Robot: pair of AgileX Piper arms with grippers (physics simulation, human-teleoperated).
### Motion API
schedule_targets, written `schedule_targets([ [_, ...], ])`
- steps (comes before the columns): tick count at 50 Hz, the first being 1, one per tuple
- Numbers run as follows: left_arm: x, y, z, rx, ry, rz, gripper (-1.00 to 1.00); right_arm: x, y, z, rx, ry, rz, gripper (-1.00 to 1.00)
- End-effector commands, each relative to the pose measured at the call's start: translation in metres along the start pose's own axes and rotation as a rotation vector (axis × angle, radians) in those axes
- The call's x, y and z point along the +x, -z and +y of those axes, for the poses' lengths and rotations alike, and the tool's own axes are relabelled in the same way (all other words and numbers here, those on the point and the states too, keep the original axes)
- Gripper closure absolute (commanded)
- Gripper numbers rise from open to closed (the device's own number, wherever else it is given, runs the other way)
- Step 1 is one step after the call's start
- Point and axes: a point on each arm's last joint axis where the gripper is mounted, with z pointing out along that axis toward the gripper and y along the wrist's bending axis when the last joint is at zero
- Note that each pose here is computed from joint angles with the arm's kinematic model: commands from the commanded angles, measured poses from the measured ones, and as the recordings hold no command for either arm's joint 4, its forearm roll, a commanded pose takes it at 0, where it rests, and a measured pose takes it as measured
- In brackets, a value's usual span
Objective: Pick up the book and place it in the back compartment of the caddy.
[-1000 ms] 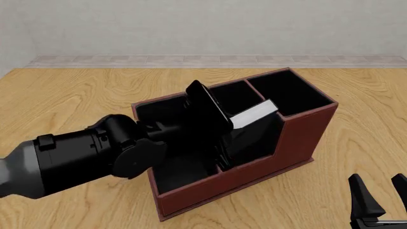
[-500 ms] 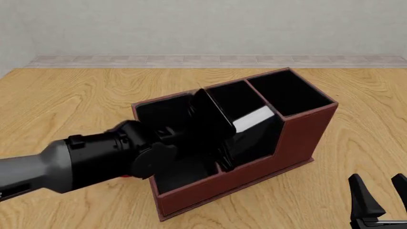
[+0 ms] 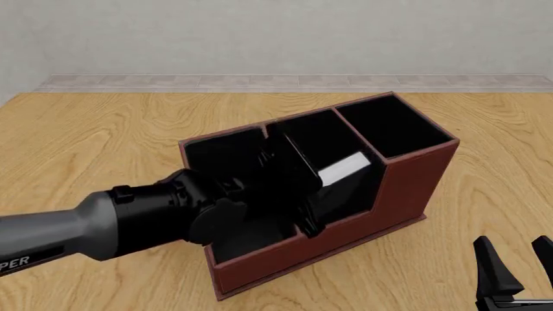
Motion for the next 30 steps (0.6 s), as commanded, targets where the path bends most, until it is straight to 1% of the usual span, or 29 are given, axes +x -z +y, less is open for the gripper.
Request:
schedule_targets([
  [1,-0.0058,0.0006,0.0052,-0.015,-0.028,-0.021,1.00,0.0000,0.0000,0.0000,0.000,0.000,0.000,-1.00],
  [4,-0.0056,0.0006,0.0052,-0.016,-0.027,-0.021,1.00,0.0000,0.0000,0.0000,0.000,0.000,0.000,-1.00],
  [5,-0.0058,0.0007,0.0054,-0.016,-0.027,-0.022,-1.00,0.0000,0.0000,0.0000,0.000,0.000,0.000,-1.00],
  [30,-0.0106,0.0047,0.0064,-0.016,-0.024,-0.023,-1.00,0.0000,0.0000,0.0000,0.000,0.000,0.000,-1.00],
])
